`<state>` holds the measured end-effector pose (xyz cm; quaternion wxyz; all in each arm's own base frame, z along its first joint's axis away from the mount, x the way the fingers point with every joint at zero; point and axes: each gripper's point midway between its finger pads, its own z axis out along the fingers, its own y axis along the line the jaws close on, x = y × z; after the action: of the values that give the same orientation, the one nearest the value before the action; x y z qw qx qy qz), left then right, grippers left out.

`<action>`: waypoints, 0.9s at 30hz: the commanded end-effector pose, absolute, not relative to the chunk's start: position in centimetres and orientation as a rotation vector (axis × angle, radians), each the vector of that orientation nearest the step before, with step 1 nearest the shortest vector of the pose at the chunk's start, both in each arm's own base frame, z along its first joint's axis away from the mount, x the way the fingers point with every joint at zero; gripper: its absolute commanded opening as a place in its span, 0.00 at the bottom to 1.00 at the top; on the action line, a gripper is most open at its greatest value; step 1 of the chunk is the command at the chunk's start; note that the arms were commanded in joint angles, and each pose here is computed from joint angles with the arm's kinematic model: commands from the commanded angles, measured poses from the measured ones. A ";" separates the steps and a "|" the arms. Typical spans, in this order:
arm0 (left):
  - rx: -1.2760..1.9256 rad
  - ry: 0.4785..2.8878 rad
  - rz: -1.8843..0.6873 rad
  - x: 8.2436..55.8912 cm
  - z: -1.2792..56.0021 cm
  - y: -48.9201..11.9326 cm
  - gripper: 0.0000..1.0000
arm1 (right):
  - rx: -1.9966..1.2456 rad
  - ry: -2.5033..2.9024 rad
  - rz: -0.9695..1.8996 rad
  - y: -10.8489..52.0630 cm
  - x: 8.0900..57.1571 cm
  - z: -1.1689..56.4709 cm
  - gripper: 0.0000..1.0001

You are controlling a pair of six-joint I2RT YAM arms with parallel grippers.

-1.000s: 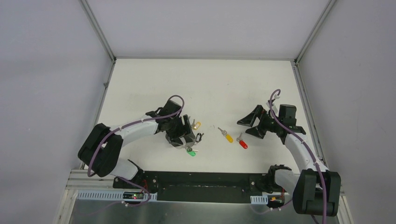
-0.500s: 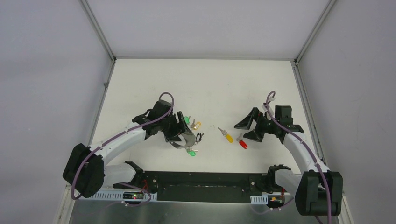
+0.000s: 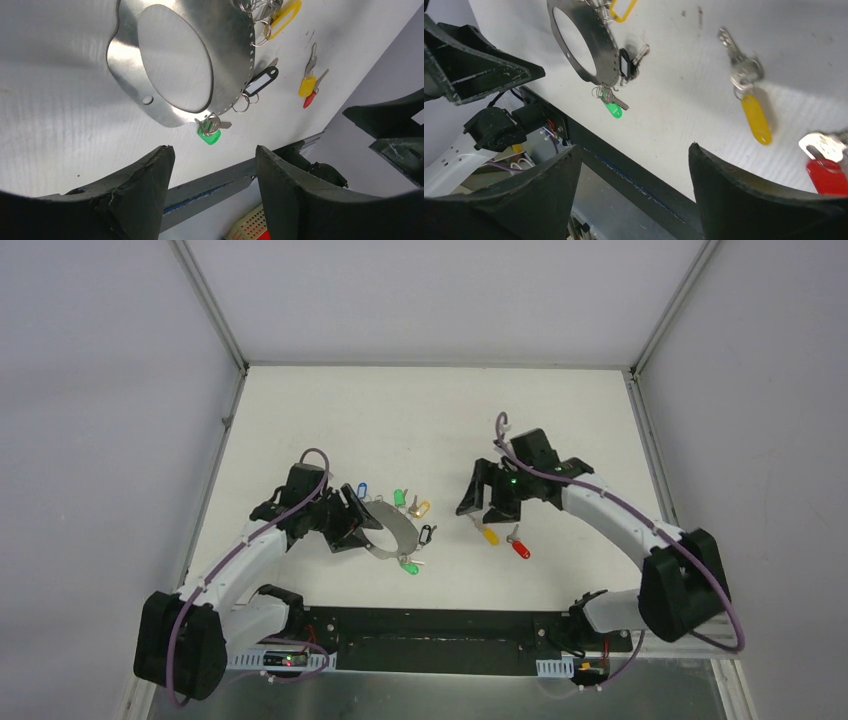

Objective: Put the keys on the keyring

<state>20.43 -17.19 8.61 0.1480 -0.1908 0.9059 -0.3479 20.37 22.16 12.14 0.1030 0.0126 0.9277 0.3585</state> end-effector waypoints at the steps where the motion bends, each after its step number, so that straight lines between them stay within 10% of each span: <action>1: -0.569 2.566 -0.975 19.5 9.9 -15.9 0.63 | -0.159 2.750 0.893 25.8 22.9 12.4 0.78; 27: -0.584 2.489 -0.815 20.3 12.6 -13.7 0.60 | -0.130 2.696 1.068 38.1 27.8 13.8 0.63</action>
<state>17.63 -14.30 10.17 0.1719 -0.2307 0.9065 -0.3091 27.73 37.52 11.46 0.0959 -0.0599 0.9368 0.3310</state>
